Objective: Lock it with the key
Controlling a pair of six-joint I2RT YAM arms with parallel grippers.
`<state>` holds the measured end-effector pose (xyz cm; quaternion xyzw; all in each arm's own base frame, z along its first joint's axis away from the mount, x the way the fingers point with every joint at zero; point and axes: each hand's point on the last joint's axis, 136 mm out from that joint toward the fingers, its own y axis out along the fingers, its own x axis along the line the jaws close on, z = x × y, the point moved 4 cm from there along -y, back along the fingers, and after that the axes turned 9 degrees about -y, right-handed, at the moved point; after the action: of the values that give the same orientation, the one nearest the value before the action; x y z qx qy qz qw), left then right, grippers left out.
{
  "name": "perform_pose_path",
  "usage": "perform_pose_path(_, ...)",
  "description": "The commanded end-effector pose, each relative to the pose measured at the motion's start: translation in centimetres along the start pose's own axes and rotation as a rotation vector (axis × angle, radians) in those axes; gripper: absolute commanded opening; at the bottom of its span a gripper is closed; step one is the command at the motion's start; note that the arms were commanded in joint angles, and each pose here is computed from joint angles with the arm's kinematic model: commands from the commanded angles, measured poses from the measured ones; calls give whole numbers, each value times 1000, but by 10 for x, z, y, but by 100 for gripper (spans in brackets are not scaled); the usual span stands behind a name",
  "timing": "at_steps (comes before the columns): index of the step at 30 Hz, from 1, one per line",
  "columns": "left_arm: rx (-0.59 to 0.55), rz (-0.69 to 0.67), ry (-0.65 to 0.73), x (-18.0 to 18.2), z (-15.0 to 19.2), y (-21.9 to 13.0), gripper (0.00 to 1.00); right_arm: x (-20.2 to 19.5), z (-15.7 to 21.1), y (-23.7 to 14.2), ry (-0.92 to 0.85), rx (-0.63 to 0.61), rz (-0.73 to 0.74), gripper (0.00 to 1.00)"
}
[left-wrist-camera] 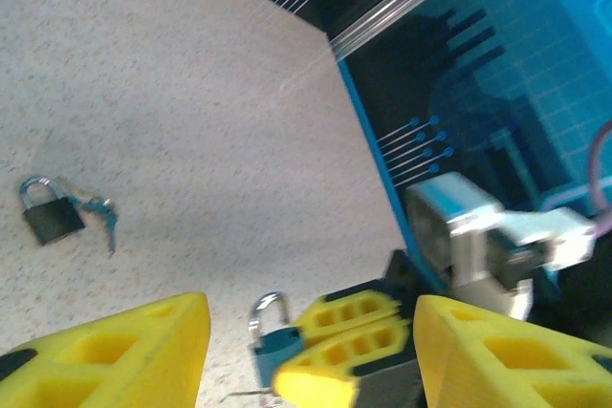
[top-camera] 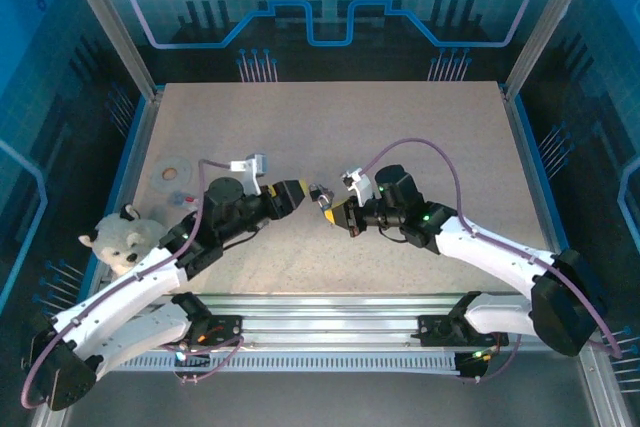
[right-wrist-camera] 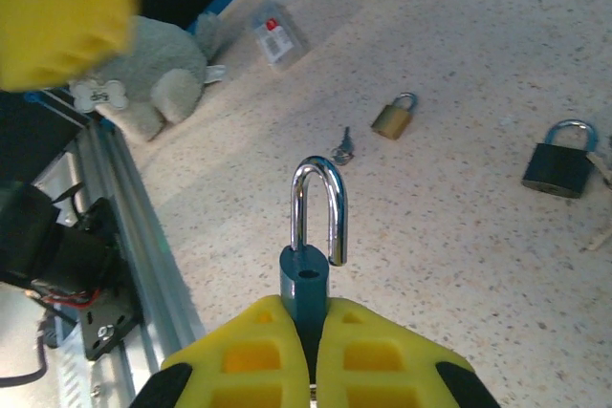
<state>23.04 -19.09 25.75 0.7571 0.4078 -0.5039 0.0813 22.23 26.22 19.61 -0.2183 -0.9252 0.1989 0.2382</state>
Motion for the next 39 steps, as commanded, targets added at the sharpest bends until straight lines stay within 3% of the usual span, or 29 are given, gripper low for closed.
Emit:
perform_pose_path(1,18,93,52,-5,7,1,59,10,-3,-7,-39,-37,-74,0)
perform_pose_path(15,112,322,21,-15,30,-3,53,21,-1,-9,-78,-45,-171,0)
perform_pose_path(25,201,306,17,-6,45,4,50,23,-2,-12,-80,-63,-201,0)
perform_pose_path(39,242,280,28,2,52,11,48,27,-3,-14,-87,-72,-232,0)
